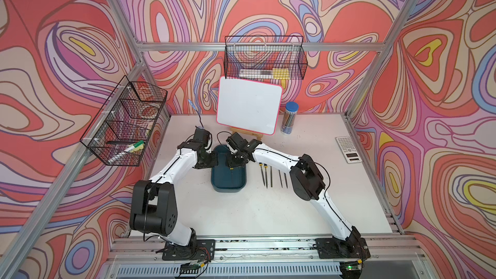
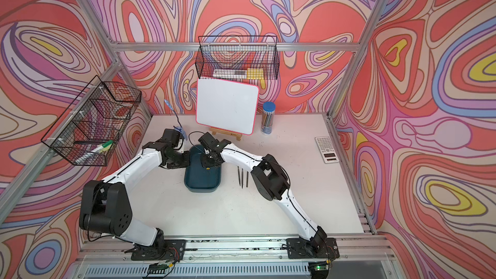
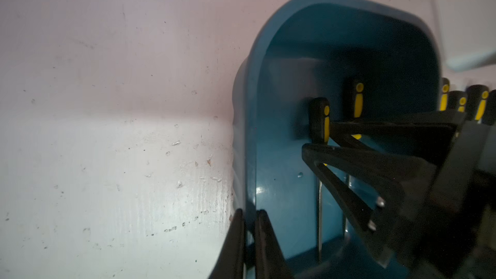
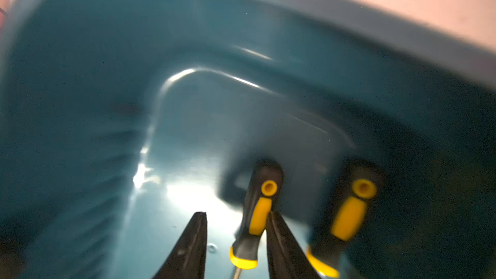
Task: Take the file tool out of the storage box
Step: Pick up the file tool from the storage box.
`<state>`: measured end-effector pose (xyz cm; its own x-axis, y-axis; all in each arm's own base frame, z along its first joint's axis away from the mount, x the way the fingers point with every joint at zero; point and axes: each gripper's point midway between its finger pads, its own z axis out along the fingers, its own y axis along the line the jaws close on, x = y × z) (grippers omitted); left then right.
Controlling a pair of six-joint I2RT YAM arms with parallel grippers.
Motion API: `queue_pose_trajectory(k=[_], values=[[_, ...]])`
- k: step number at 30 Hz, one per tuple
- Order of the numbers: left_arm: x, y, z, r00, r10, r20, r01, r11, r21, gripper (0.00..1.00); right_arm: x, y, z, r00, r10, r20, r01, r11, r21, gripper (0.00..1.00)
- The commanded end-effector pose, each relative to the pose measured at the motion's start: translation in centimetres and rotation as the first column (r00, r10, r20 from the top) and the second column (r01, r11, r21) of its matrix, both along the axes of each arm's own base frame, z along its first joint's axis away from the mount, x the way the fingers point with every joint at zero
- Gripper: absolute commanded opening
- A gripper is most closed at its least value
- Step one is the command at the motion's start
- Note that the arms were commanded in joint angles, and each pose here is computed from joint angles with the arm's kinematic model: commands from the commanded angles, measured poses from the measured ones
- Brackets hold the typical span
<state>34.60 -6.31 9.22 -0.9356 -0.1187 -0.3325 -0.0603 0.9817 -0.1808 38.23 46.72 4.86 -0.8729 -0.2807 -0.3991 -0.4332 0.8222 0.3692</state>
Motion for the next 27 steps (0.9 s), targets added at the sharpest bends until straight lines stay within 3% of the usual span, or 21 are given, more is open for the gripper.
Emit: queue_pose_trajectory(k=[1,7,16,22,27], values=[[0.2,-1.1,-0.9,1.0,-0.014,-0.004,0.014,0.999,-0.05,0.0,-2.0,0.7,-2.6,0.996,0.036,-0.082,-0.037,0.999,-0.01,0.38],[0.2,-1.1,-1.2,1.0,-0.015,-0.008,0.014,0.999,-0.048,0.0,-1.6,0.4,-2.0,0.998,0.02,-0.058,-0.021,1.0,-0.016,0.38],[-0.2,-1.3,-2.4,0.999,-0.009,-0.032,0.007,0.998,-0.059,0.0,0.3,-0.6,2.5,0.995,-0.007,0.1,0.009,1.0,-0.028,0.41],[-0.3,-1.3,-2.7,0.999,-0.006,-0.041,0.004,0.998,-0.06,0.0,0.6,-1.6,2.8,0.991,-0.029,0.128,0.038,0.997,-0.066,0.43],[-0.2,-1.3,-2.6,0.999,-0.008,-0.037,0.006,0.998,-0.061,0.0,0.1,-1.7,1.1,0.997,-0.022,0.079,0.029,0.995,-0.095,0.43]])
